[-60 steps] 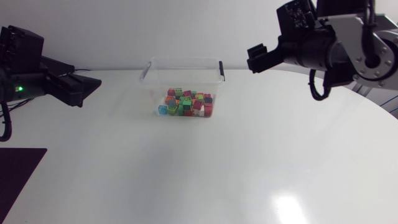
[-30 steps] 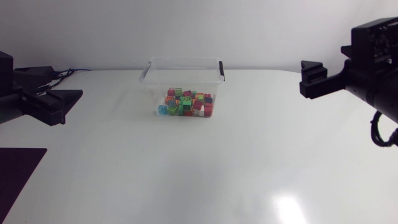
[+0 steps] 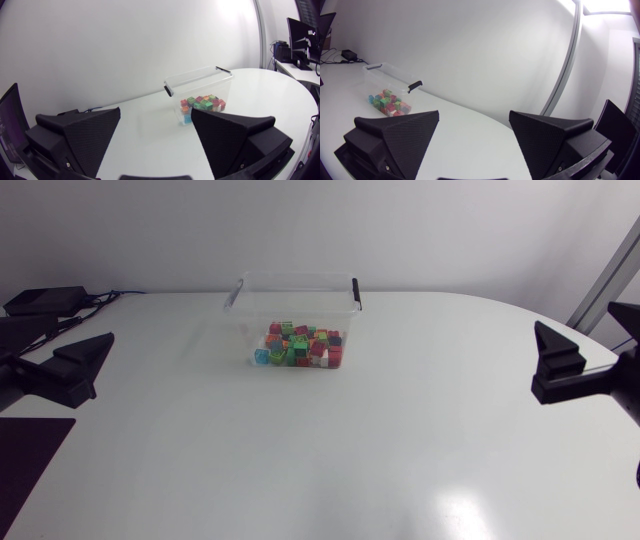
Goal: Place the duplo bricks in the container
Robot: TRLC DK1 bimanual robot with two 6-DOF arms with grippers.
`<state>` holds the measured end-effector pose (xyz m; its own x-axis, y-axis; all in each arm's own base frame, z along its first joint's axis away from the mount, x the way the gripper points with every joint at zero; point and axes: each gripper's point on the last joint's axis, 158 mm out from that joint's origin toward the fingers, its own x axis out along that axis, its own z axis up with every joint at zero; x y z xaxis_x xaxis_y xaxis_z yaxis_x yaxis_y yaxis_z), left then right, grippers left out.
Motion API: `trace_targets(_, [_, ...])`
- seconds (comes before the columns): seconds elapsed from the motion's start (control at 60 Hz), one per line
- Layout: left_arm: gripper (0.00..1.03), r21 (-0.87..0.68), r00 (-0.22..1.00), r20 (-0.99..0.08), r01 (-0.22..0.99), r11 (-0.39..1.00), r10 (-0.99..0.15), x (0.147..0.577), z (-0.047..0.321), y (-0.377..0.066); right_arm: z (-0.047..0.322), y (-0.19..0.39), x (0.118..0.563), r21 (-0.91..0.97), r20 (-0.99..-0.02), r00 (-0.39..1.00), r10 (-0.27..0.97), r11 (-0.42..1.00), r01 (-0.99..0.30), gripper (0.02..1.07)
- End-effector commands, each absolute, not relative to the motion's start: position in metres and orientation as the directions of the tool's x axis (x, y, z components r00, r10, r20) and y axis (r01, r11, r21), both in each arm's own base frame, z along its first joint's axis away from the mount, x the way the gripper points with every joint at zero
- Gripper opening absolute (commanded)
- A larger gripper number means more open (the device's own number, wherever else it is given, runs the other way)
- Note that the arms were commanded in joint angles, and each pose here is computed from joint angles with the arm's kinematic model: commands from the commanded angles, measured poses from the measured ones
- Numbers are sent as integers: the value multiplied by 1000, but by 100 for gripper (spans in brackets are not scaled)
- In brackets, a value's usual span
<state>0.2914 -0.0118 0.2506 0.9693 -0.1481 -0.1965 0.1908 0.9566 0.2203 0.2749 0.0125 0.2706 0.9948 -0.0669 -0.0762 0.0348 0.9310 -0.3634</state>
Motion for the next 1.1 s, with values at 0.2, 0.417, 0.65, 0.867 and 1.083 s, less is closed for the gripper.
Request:
trace_targets(0.2, [98,147,983,-150,132,980,-110,281,226,-7,242,3,258,-336,-59,996,-70,941,46,103])
trace_targets(0.417, [98,110,988,-126,97,989,-83,269,206,-7,216,1,256,-243,-59,997,-53,969,37,103])
trace_targets(0.65, [98,64,994,-98,60,996,-54,260,182,-6,186,0,255,-136,-59,998,-34,990,26,103])
trace_targets(0.867, [99,21,997,-73,31,999,-29,255,161,-4,162,-1,254,-46,-58,998,-18,999,15,103])
trace_targets(1.083, [99,-1,998,-61,17,1000,-17,254,150,-3,149,-2,254,-1,-57,998,-10,1000,10,103])
